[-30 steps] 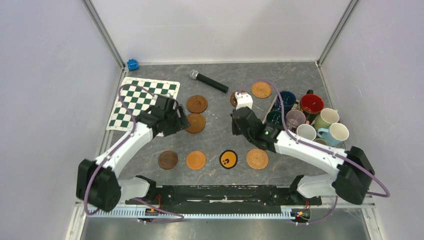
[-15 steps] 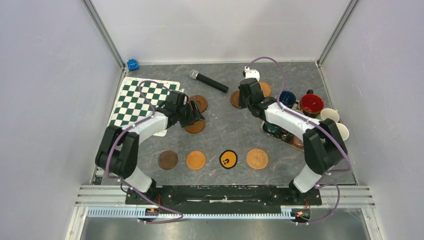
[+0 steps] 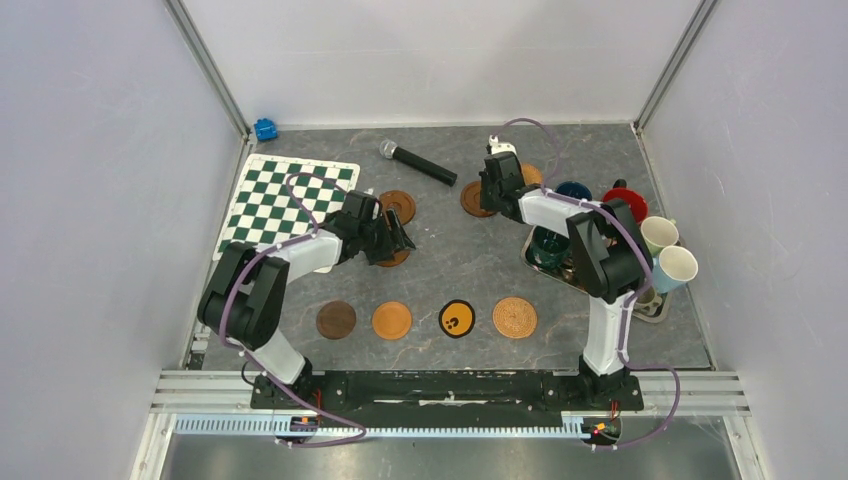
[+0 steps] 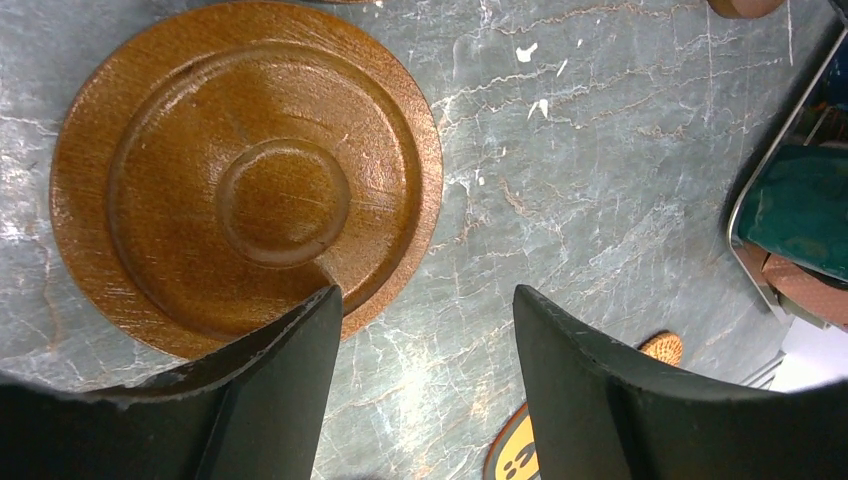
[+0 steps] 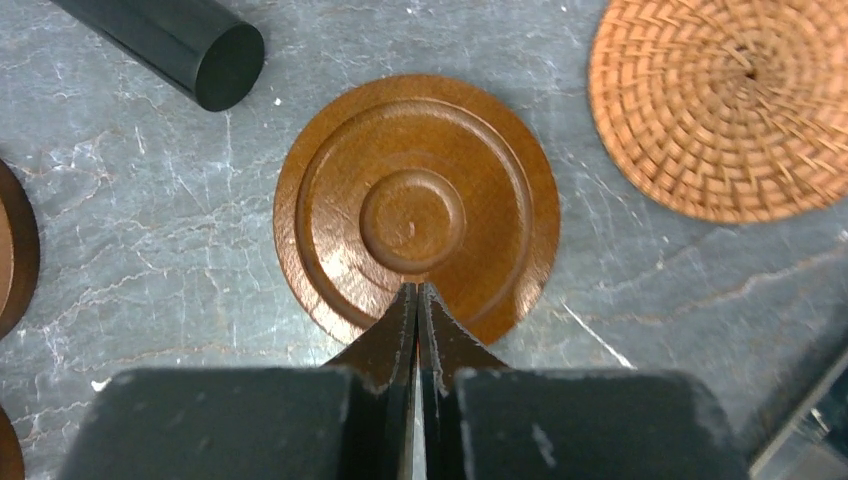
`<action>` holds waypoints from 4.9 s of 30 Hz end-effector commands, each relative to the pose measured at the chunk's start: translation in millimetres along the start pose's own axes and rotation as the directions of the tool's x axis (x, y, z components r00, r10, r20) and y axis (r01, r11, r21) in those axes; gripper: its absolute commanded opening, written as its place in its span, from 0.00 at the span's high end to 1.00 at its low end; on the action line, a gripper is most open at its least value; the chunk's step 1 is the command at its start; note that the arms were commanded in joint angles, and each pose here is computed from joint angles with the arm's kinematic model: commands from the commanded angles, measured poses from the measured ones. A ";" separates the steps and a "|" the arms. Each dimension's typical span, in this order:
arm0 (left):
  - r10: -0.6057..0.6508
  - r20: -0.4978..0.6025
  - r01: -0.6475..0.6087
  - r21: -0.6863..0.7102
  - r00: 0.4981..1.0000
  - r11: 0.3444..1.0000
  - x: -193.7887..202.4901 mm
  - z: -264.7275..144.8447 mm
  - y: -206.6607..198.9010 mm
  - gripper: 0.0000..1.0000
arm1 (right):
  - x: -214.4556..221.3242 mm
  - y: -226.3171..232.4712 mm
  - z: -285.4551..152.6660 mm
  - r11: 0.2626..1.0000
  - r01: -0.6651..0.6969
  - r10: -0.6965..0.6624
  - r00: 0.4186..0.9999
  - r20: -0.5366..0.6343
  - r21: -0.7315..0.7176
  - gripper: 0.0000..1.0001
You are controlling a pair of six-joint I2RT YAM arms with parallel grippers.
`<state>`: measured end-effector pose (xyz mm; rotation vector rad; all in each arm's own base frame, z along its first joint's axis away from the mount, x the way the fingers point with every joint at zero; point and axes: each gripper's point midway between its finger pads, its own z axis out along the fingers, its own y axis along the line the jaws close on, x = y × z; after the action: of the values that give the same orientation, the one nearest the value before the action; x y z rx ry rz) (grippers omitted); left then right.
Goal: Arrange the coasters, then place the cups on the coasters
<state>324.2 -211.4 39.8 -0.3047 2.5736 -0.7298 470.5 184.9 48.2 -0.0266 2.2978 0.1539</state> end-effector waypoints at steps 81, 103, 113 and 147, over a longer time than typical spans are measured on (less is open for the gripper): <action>0.002 -0.009 -0.002 0.034 1.000 0.999 -24.1 -7.0 -0.1 0.42 | 134.0 88.1 -111.1 0.928 0.120 -0.153 0.986 -0.067 -0.351 1.00; -0.028 -0.139 0.022 -0.045 0.990 0.999 42.3 0.7 29.9 0.40 | 60.8 101.4 -108.6 0.944 0.167 -0.152 0.986 0.073 -0.285 1.00; -0.042 -0.131 0.037 -0.040 0.991 0.998 53.2 -10.3 25.0 0.40 | 43.9 104.0 -109.5 0.947 0.157 -0.135 0.986 0.095 -0.280 1.00; 0.080 0.119 -0.073 -0.066 0.990 0.995 -141.2 45.1 -25.8 0.46 | -25.3 46.2 -62.5 0.987 0.078 -0.053 0.983 0.173 -0.143 1.00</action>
<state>453.3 -211.7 67.5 -0.3191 2.5036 -0.6365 425.9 218.9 104.0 -0.1756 2.1521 0.2740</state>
